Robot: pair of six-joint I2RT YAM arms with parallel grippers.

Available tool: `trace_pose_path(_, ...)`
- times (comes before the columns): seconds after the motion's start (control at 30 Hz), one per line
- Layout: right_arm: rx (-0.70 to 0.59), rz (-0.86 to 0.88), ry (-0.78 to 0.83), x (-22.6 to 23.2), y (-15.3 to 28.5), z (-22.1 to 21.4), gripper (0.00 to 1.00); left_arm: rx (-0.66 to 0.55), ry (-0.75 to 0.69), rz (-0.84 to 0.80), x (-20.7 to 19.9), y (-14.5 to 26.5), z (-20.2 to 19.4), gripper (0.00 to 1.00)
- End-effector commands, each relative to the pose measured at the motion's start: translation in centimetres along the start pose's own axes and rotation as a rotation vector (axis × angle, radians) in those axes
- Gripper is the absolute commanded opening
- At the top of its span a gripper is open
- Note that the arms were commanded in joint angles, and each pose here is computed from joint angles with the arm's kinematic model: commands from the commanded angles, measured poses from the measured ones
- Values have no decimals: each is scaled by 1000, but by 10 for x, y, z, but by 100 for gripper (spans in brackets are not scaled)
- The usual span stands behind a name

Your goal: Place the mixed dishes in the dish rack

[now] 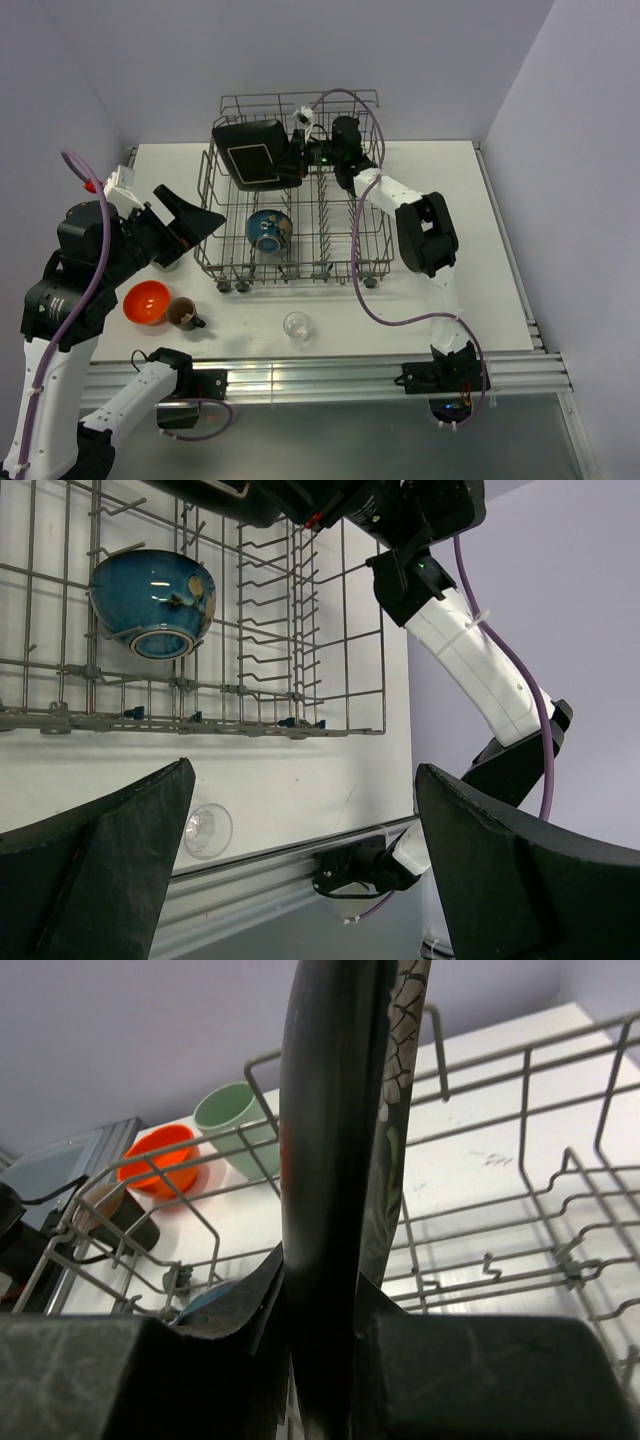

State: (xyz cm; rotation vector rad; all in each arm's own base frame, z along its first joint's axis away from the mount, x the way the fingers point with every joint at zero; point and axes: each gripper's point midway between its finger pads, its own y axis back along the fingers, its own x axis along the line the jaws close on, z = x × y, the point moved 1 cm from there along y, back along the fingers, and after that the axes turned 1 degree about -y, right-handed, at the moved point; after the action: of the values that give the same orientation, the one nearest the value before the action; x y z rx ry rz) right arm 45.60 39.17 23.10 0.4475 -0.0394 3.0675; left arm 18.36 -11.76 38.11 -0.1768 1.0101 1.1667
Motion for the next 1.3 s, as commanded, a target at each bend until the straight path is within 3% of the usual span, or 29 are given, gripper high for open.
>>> trace_pose_path(0.0,-146,34,287,23,3,91,0,-29,-22,-28,-6,2,6,99)
trace_pose_path(1.27,-88,34,149,-12,2,25,0,-20,-29,-8,-3,-7,7,99)
